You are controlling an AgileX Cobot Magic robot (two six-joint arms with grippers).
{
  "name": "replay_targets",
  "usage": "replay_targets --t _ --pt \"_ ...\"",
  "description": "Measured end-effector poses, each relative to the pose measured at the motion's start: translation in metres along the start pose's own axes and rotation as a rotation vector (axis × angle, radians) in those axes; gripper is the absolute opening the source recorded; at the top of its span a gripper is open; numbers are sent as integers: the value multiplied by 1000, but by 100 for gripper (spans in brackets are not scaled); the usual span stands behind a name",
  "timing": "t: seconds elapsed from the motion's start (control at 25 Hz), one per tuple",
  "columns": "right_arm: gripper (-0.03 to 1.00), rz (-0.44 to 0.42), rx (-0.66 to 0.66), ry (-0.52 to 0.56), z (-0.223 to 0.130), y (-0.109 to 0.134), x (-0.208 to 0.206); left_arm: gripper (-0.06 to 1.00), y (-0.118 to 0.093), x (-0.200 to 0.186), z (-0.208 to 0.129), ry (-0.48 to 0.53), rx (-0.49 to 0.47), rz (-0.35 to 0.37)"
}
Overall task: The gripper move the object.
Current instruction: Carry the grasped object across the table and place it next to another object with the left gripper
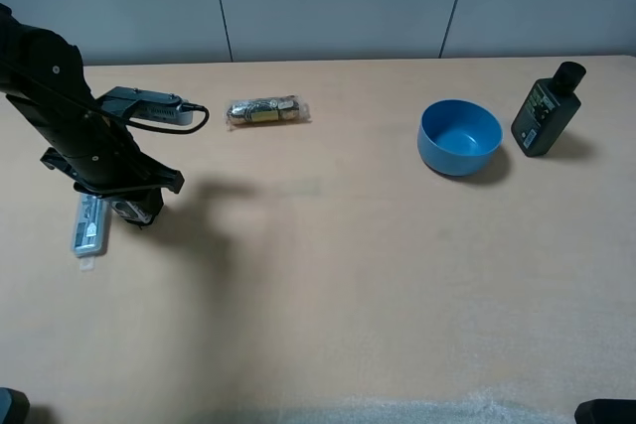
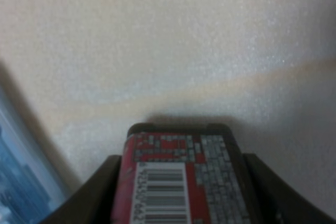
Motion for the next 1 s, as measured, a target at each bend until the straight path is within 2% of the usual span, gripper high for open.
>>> replay_targets --t 0.4,0.52,0.64,0.72,1.0 --pt "69 0 0 0 0 0 0 49 0 0 0 -1 26 0" --pt "69 0 0 0 0 0 0 61 0 0 1 -5 26 0" --pt "69 0 0 0 0 0 0 80 0 0 3 -17 28 0" --pt "69 0 0 0 0 0 0 89 0 0 3 -20 28 0" --pt "69 0 0 0 0 0 0 94 0 0 4 -22 29 0"
Point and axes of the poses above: a point on each arm's last joint axis where the gripper is mounted, x pointing out along that axis toward the gripper, y along the wrist's bending axis when the last joint is at zero, z = x × y, the point moved 7 cm from there along x, pointing out along that axis toward the gripper, and after that the axes turned 7 degrees about x, right-handed, at the moved point
